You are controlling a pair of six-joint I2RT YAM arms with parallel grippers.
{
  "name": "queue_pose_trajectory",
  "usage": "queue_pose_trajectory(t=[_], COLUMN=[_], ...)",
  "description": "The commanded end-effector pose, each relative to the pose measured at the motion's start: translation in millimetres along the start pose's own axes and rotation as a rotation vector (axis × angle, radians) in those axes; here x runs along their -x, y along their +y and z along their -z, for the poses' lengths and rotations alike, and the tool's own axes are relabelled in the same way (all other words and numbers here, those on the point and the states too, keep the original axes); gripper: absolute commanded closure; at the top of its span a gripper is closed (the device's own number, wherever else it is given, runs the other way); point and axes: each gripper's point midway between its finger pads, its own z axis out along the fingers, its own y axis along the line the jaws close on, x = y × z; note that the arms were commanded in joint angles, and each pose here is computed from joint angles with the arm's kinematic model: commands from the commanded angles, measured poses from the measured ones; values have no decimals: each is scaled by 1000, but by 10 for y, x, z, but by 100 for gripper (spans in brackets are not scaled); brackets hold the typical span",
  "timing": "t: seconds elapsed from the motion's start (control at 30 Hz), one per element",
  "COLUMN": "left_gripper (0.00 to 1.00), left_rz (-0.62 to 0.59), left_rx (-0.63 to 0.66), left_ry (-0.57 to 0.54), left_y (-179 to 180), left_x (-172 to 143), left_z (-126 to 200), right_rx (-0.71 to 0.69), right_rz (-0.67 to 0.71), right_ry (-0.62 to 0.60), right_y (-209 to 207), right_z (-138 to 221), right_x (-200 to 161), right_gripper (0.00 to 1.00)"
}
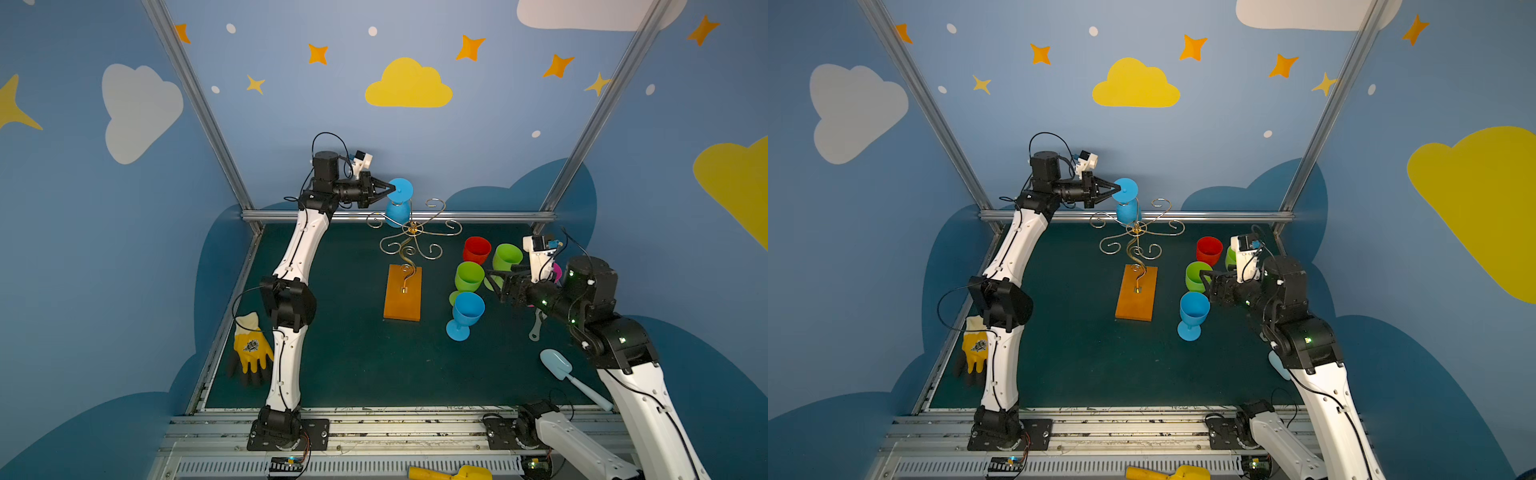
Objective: Take the wine glass off the wine glass rack
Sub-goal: Pick up the wine glass from the wine glass rack.
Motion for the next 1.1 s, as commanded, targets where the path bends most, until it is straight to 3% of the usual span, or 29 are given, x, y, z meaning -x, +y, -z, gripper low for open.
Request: queue_pose_trajectory(t=[0.0,0.53,1.07], left_gripper=[97,97,97], left_rz=[-93,-86,-109], left_rx=[-25,-46,-27], left_ry=[-37,25,35], left_y=[-190,-228,-356], left_x=[96,-94,-218], left_z=[26,-170,-16], right_rx=[7,0,7], right_rz=[1,4,5], right_ry=[-38,-45,-48], right_y=[33,30,42], right_z=[81,127,118], right_x=[91,91,102], right_gripper=[20,20,20])
